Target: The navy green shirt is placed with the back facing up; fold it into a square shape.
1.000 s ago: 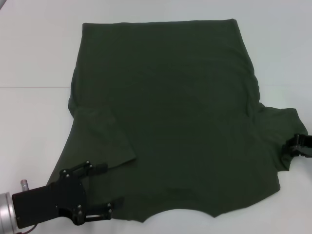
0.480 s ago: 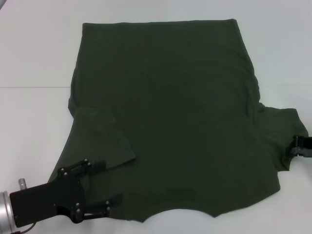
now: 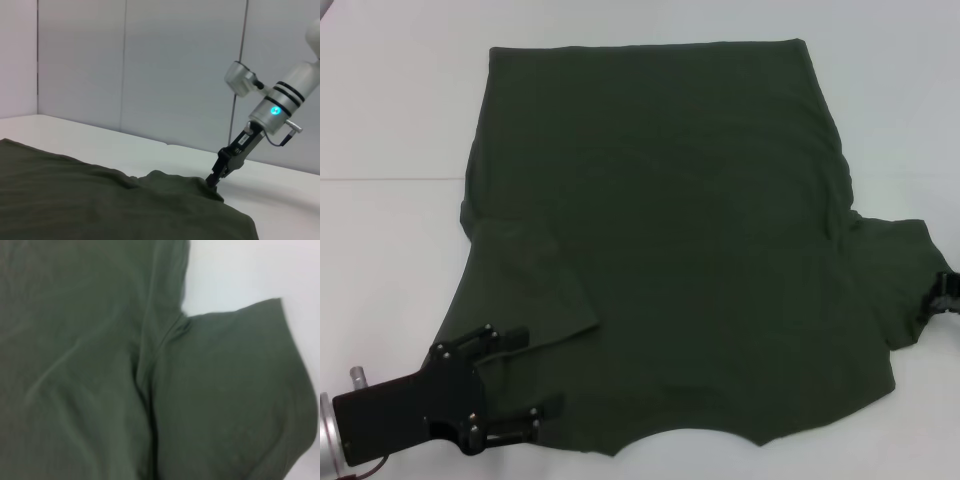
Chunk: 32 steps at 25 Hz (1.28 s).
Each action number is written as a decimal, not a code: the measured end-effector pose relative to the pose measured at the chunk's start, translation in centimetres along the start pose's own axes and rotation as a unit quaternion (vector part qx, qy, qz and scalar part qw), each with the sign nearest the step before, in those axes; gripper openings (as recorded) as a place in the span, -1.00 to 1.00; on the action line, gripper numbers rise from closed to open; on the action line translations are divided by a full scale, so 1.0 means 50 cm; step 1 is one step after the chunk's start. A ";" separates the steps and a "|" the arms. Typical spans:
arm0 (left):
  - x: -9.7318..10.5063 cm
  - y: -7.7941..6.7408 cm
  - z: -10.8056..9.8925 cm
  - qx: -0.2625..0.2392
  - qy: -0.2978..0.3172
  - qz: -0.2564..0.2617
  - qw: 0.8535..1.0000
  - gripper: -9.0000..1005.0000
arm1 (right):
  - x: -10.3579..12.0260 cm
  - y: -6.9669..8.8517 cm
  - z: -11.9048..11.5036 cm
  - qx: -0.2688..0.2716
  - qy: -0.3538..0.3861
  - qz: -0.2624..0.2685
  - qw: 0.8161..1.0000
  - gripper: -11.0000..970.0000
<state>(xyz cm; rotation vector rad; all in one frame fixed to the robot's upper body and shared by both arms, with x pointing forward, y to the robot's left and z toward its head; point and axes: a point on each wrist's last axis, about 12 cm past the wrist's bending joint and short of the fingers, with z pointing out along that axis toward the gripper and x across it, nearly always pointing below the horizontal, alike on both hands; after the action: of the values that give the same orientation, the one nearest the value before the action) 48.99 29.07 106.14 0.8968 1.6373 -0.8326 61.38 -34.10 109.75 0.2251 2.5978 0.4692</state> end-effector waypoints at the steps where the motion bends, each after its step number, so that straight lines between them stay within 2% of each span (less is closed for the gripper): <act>1: 0.000 0.000 -0.001 -0.001 -0.001 -0.001 1.000 0.86 | -0.001 -0.004 -0.006 0.001 -0.003 0.000 1.000 -0.91; 6: 0.001 0.001 -0.004 -0.006 -0.004 -0.004 1.000 0.86 | -0.008 -0.017 -0.038 0.002 -0.026 0.003 1.000 -0.95; 10: 0.003 0.001 -0.005 -0.007 -0.005 -0.007 1.000 0.86 | -0.011 -0.014 -0.061 -0.031 -0.048 0.001 0.998 -0.96; 15: 0.003 0.001 -0.005 -0.008 -0.005 -0.008 1.000 0.86 | -0.019 0.003 -0.077 -0.076 -0.078 -0.014 0.994 -0.98; 22: 0.004 0.001 -0.004 -0.009 -0.004 -0.010 1.000 0.86 | -0.034 0.038 -0.077 -0.098 -0.083 -0.054 0.990 -0.97; 32: 0.004 0.002 -0.005 -0.010 -0.004 -0.015 1.000 0.85 | -0.061 0.060 -0.104 -0.128 -0.130 -0.064 0.981 -0.97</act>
<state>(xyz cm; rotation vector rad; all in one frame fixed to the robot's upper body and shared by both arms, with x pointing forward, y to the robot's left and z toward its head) 48.95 29.38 105.99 0.8562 1.6536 -0.8368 61.69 -33.55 116.44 0.0289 2.2548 0.6734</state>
